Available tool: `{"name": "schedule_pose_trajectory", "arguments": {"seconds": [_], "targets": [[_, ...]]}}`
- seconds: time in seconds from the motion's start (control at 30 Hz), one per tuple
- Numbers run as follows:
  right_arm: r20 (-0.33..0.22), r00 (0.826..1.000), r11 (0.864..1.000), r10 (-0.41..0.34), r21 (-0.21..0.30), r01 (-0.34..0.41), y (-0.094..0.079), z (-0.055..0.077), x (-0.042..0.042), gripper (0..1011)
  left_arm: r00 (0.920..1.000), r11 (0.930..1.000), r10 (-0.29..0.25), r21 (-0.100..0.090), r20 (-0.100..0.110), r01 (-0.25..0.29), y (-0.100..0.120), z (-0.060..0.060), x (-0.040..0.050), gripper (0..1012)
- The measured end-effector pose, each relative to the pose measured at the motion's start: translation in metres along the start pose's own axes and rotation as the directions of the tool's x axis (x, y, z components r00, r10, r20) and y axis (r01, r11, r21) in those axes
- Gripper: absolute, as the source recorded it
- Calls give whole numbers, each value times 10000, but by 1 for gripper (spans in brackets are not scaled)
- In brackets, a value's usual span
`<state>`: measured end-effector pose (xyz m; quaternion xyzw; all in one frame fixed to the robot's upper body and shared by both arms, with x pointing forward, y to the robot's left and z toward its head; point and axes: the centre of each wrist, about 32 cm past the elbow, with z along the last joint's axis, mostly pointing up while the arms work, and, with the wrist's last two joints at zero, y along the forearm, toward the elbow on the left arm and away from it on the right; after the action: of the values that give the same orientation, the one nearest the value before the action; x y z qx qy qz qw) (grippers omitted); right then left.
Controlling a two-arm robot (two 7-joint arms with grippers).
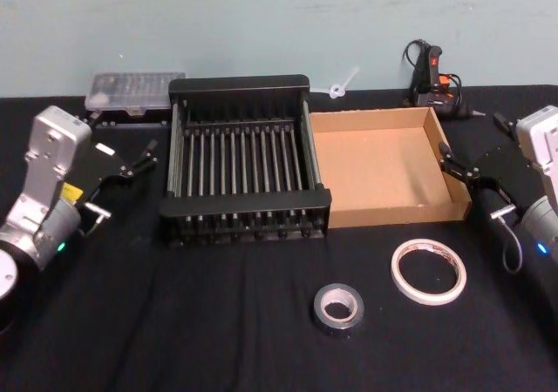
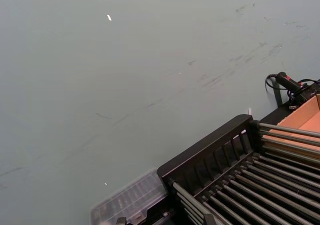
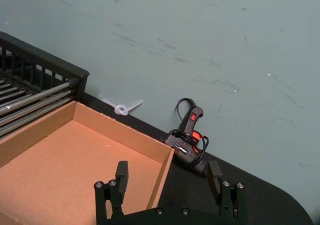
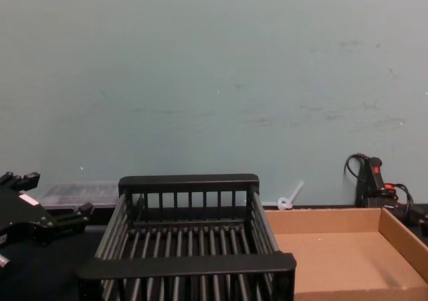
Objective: Pick up the white tape and place it into the black box , Pick up the silver tape and place it into the brown box.
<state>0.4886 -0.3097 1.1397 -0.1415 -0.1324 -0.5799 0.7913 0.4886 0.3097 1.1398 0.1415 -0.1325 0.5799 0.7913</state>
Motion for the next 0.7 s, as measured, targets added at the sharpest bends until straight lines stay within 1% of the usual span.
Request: {"name": "schedule_pose_trajectory", "arguments": {"seconds": [0.7], "targets": [[0, 10000, 10000, 0, 0, 0, 0, 0, 0, 1003, 10000, 10000, 0, 0, 0, 0, 0, 0, 0, 1001]]}}
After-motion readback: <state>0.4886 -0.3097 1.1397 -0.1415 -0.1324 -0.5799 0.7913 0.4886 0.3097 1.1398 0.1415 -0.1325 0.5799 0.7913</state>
